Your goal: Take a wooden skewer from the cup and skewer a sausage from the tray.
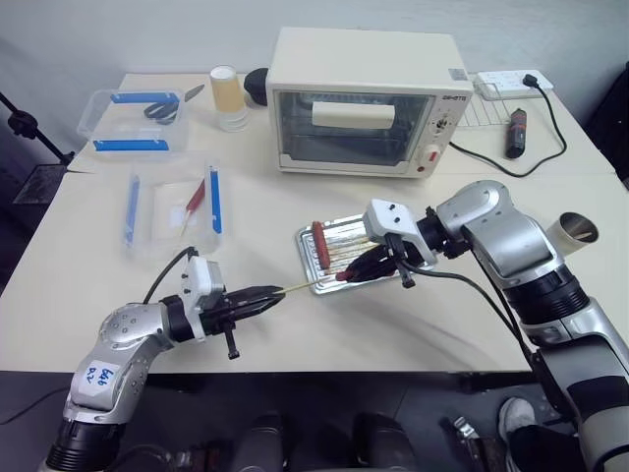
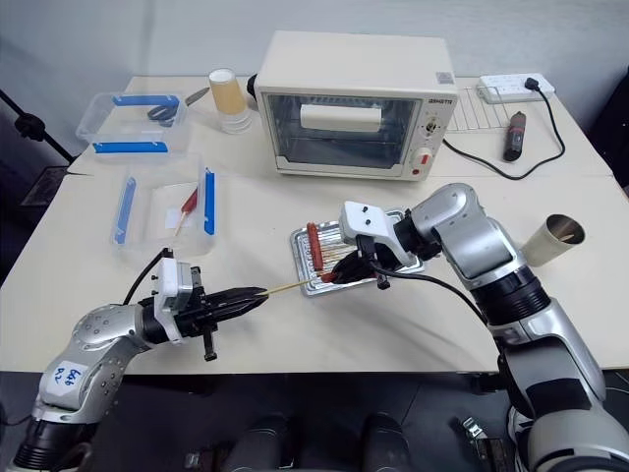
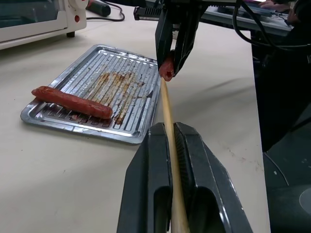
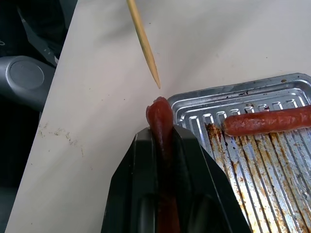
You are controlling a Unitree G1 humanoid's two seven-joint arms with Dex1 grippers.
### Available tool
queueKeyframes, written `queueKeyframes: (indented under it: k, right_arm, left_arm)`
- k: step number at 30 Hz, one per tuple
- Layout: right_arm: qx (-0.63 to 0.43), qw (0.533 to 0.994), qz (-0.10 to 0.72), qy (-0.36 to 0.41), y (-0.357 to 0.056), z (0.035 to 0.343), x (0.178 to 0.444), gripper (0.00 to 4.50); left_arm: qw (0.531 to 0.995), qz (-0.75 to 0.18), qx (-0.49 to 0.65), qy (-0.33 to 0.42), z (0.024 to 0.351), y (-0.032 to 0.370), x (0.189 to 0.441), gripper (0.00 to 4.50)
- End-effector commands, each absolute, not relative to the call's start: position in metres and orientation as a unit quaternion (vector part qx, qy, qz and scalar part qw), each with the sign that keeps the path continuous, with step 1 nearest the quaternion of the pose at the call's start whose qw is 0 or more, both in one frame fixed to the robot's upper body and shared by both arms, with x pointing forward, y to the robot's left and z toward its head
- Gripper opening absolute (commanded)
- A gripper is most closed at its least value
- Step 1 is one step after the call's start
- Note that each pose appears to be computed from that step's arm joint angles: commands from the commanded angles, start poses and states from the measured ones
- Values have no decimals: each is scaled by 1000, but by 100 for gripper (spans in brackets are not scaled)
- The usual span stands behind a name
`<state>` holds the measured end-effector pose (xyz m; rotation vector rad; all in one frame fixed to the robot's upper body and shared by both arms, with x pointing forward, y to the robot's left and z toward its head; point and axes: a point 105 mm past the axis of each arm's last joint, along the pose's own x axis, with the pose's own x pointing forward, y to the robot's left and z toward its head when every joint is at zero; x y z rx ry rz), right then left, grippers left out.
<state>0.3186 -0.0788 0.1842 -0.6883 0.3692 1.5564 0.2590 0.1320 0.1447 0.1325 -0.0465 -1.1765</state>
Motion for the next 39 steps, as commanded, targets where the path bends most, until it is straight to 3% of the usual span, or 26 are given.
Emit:
queueKeyframes:
  k: [1, 39]
  right_arm:
    - [-312, 641, 686, 142, -76, 195, 318, 15]
    - [-314, 644, 681, 149, -80, 192, 319, 15]
  left_arm:
    - [822, -565, 61, -40, 152, 126, 257, 0]
    - [819, -570, 56, -36, 145, 126, 257, 0]
